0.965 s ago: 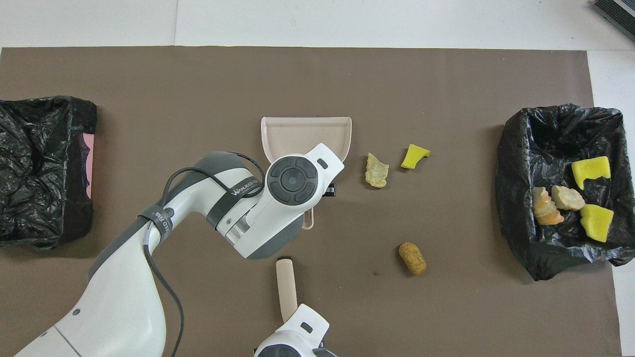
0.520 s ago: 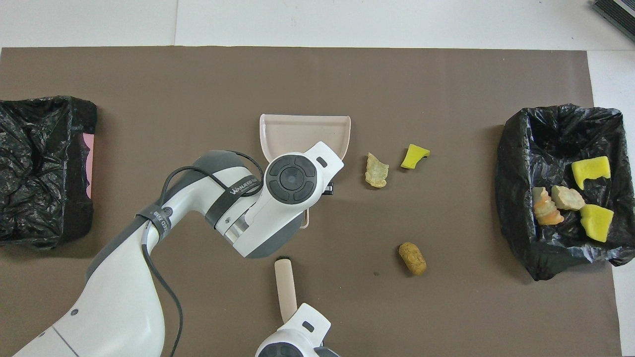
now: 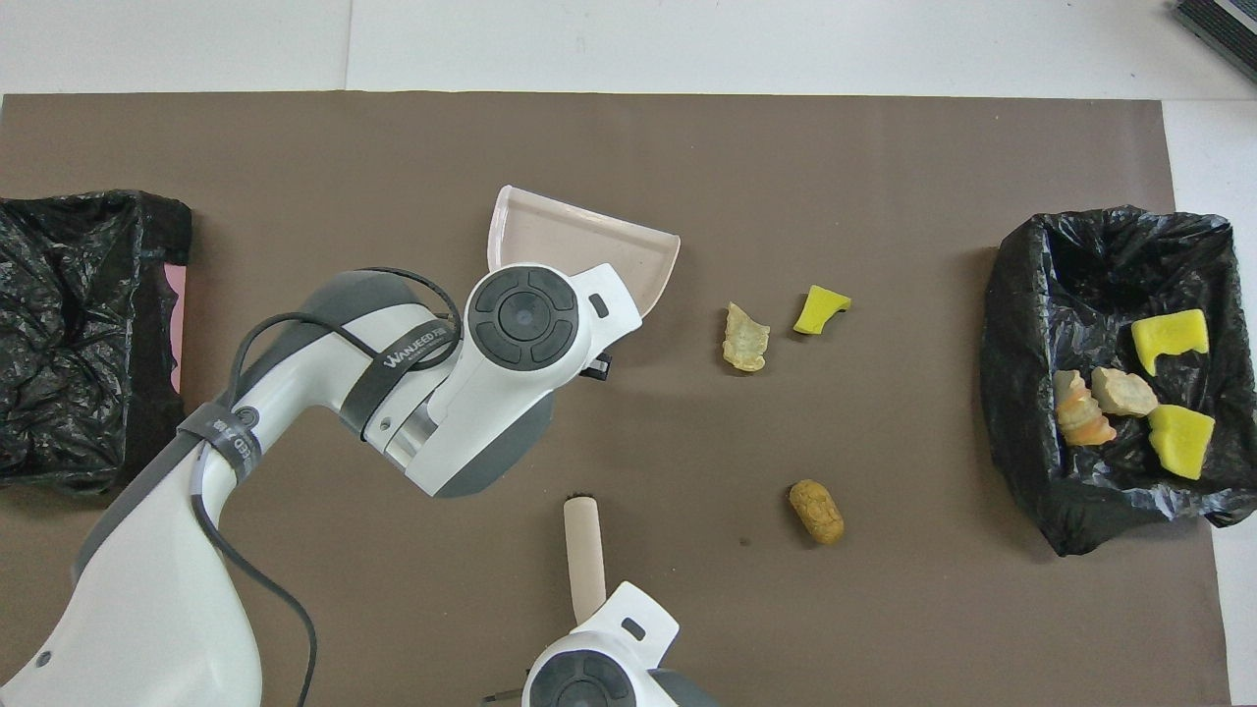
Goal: Sweep and dump trash in bin
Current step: 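Position the dustpan with the left gripper while the right gripper grasps the brush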
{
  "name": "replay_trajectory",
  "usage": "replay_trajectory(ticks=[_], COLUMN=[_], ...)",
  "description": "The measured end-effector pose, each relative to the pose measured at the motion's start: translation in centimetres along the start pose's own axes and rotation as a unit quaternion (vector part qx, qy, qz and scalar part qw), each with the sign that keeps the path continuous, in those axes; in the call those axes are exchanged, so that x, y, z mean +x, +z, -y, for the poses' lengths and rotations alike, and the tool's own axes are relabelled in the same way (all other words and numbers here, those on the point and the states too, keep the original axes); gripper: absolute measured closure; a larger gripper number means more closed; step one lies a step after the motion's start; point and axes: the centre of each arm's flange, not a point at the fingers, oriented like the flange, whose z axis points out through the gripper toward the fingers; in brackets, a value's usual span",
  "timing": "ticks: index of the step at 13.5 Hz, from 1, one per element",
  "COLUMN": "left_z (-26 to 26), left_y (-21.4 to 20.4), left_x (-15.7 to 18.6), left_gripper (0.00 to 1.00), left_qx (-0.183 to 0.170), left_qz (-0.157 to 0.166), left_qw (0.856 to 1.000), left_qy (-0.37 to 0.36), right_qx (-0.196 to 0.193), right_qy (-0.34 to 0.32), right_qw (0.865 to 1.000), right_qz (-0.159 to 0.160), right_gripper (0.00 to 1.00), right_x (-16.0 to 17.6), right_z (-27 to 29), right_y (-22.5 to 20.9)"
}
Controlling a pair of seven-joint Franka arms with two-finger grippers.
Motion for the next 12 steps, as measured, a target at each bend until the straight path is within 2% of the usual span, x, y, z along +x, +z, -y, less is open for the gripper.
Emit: replay_trajectory(ticks=[3, 6, 9, 12], left_z=[2.8, 6.4, 8.0, 8.4], left_y=[-0.4, -0.7, -0.4, 0.0], left_x=[-0.4, -0.4, -0.6, -1.1], left_gripper=[0.69, 0.69, 0.69, 0.69], left_qx=[0.011, 0.0, -0.006, -0.021], left_qz=[0.027, 0.045, 0.059, 0.079], left_qw=[0.99, 0.957, 0.93, 0.899], left_qy=[0.141, 0.287, 0.363, 0.431], right_qx=[-0.002, -0.011, -0.028, -0.067], right_qy=[0.037, 0.081, 0.124, 0.153], right_qw=[0.999, 0.996, 0.991, 0.984], right_qz=[0.016, 0.03, 0.029, 0.064], right_gripper=[0.75, 0.75, 0.75, 0.75], right_x=[1.9, 5.2, 9.0, 9.8], right_z=[-4.0, -8.8, -13.8, -17.8], right_y=[-4.0, -5.1, -4.7, -4.8])
